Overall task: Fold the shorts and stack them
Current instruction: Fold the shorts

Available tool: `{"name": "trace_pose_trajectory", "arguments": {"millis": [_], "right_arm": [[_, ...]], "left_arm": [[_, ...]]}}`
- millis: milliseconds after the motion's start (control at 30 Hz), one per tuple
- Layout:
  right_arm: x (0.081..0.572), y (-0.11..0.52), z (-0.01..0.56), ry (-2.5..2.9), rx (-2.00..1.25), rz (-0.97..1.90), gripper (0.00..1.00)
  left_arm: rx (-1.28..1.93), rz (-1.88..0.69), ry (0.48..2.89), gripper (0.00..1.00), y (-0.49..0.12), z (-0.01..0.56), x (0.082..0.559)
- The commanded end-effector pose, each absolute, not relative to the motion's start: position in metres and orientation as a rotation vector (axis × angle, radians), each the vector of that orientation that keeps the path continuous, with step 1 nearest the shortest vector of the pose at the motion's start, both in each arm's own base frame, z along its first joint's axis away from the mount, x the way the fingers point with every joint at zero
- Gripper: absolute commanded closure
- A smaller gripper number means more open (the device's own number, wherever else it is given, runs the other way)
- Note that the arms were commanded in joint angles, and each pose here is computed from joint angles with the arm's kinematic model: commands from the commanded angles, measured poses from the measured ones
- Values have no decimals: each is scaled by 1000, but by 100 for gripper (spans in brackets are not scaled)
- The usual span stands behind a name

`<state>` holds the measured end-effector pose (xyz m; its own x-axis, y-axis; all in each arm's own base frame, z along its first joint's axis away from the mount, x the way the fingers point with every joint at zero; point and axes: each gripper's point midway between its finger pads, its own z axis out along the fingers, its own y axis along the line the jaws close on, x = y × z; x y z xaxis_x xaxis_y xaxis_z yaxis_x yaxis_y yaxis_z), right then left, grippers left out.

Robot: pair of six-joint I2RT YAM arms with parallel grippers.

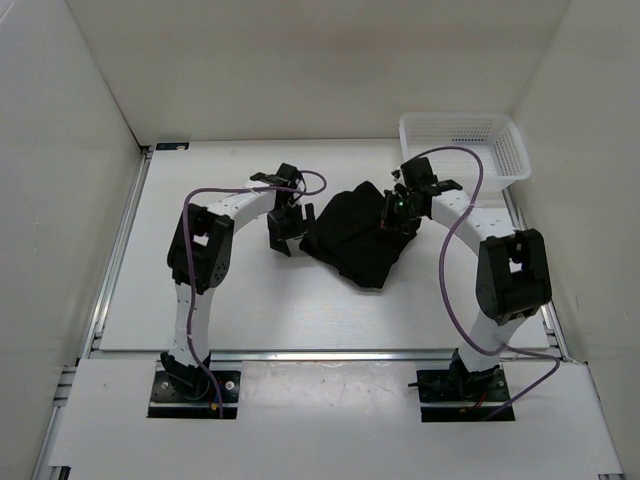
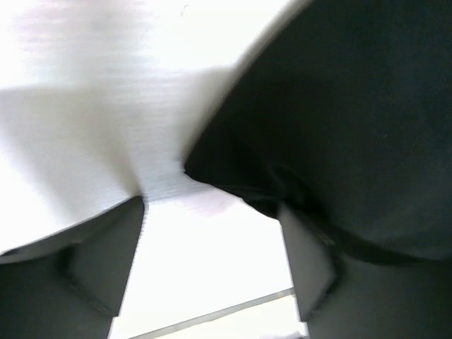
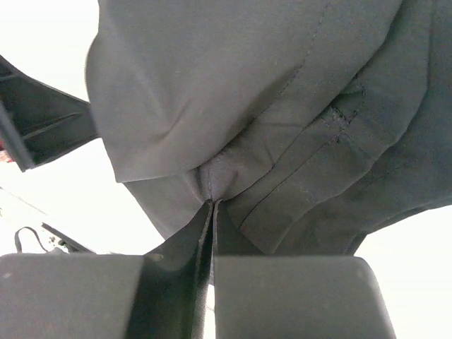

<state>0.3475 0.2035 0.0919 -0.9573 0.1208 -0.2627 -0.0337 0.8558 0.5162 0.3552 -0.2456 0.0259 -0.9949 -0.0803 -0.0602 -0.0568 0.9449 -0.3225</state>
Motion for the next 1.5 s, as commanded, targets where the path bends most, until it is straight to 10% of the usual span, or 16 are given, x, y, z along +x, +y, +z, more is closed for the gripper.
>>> {"name": "trace_pose_trajectory", "arguments": {"millis": [0,133,300,367,567,867,1267,1467], "right_arm": [[348,199,115,2671,38,742,100],[344,196,114,2678,32,723,100],[340,195,110,2705,23,727,92],[340,195,110,2703,11,725,70],[341,202,108,2707,-2,771,64],[333,209,96,2742,-24,783,100],[315,182,118,2654,14,647,100],[303,195,106,2689,-6,772,55]], "left_arm": [[-120,-509,2931,9,-244,56,362],[-99,-560,2950,8,-255,45,370],[-65,-635,2942,89,-268,46,380],[-49,-634,2940,90,-267,47,378],[-51,-598,2903,90,-258,62,373],[-51,-591,2891,90,-256,61,373],[-57,-565,2886,90,-252,62,371],[-58,-560,2895,90,-251,60,369]]}}
